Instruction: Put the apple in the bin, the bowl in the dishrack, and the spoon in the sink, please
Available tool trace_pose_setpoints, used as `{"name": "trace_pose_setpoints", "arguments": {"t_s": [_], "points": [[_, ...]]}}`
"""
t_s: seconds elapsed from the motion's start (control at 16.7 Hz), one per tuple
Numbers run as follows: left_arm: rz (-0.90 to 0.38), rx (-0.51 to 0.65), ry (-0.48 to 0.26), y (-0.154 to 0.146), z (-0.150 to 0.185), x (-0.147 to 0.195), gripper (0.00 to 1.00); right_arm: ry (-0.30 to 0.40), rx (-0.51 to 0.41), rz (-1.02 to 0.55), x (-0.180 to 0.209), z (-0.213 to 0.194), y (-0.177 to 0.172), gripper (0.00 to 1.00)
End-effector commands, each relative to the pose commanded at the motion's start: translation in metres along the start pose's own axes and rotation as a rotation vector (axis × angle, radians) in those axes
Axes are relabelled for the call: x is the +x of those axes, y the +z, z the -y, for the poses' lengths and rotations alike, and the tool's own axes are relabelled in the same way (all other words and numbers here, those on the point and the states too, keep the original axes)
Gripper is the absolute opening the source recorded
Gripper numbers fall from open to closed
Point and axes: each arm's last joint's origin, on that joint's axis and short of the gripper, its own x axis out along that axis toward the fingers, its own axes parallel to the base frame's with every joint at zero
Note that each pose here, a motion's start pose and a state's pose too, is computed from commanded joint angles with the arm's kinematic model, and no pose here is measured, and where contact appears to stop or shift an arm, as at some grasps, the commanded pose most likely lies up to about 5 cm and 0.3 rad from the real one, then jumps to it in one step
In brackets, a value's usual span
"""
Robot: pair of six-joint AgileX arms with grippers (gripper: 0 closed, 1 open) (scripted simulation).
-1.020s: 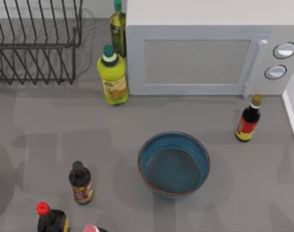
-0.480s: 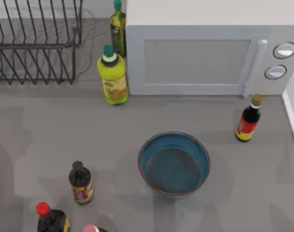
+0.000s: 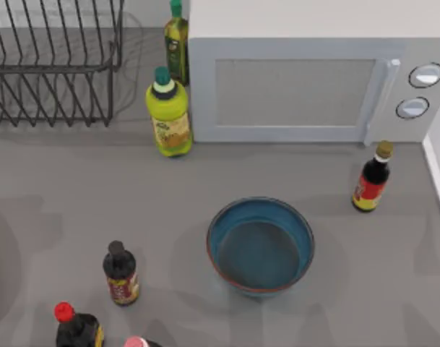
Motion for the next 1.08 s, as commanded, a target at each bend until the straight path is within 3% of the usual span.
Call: {"name": "trace_pose_setpoints", "arguments": {"t_s": [0.3,0.48,0.96,1.08], "points": [[0.366,-0.054,-0.089,-0.052,0.010,-0.005,1.00,0.000,0.000,0.000,0.000,0.000,0.000,1.00],[0.496,-0.073,-0.150,-0.067,0.015,-0.001,1.00,0.000,0.000,0.000,0.000,0.000,0.000,1.00],[0.530,-0.080,-0.166,-0.070,0.016,0.000,1.00,0.000,0.000,0.000,0.000,0.000,0.000,1.00],[0.502,-0.077,-0.205,-0.067,0.019,-0.002,1.00,0.000,0.000,0.000,0.000,0.000,0.000,1.00]]}}
